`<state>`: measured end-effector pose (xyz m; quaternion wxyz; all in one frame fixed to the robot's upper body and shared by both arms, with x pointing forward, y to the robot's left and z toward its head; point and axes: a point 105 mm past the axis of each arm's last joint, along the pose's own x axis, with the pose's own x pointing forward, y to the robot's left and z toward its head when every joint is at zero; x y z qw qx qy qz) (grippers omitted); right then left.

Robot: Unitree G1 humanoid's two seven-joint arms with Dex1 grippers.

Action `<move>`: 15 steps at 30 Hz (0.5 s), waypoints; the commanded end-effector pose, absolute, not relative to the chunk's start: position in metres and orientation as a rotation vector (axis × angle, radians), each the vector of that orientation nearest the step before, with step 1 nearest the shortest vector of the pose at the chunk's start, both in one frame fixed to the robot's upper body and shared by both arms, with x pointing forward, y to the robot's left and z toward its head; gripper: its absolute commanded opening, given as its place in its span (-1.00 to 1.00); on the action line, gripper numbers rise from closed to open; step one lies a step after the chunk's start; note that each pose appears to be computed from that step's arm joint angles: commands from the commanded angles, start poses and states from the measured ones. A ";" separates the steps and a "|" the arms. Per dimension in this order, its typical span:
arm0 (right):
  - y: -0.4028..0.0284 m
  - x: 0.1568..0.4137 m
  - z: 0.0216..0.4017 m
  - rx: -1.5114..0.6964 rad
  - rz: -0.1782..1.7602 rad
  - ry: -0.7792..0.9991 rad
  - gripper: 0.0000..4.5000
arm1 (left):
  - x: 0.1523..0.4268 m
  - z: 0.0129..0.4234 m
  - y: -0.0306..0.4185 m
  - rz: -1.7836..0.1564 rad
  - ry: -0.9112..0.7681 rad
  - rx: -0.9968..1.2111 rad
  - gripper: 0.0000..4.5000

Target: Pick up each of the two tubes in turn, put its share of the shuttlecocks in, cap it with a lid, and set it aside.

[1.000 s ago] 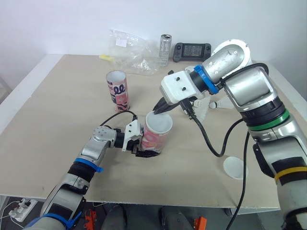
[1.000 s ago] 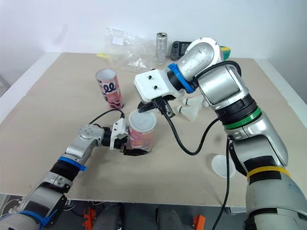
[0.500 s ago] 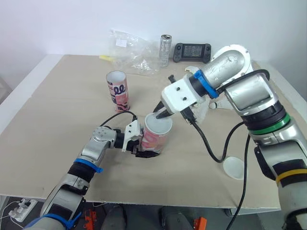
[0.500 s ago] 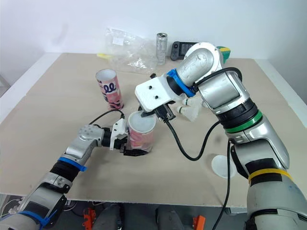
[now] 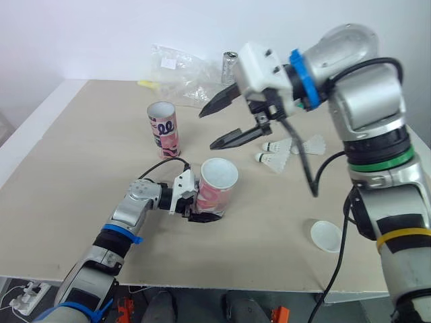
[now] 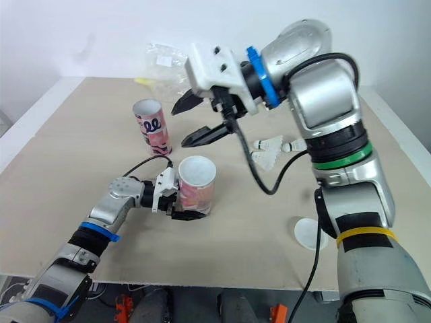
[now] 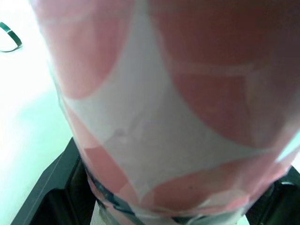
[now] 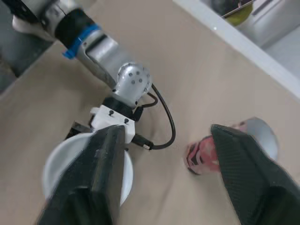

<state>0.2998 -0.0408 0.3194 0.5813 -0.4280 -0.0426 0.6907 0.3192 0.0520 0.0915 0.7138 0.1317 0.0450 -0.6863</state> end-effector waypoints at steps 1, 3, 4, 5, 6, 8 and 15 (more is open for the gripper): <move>-0.040 0.291 0.295 -1.048 1.679 -0.062 -0.42 | 0.310 0.048 0.067 -1.511 0.313 0.303 0.63; -0.036 0.289 0.280 -1.066 1.701 -0.042 -0.83 | 0.310 0.049 0.066 -1.513 0.311 0.304 0.63; -0.034 0.289 0.275 -1.072 1.702 -0.034 -0.99 | 0.310 0.050 0.066 -1.514 0.311 0.303 0.63; -0.032 0.290 0.269 -1.084 1.700 -0.025 -0.99 | 0.310 0.050 0.066 -1.515 0.311 0.304 0.63; -0.031 0.292 0.263 -1.110 1.693 -0.007 -0.99 | 0.310 0.050 0.066 -1.515 0.311 0.306 0.63; -0.029 0.298 0.250 -1.185 1.661 0.026 -0.99 | 0.310 0.050 0.066 -1.516 0.312 0.308 0.63; -0.037 0.292 0.207 -1.427 1.748 0.128 -0.99 | 0.309 0.049 0.069 -1.516 0.319 0.310 0.63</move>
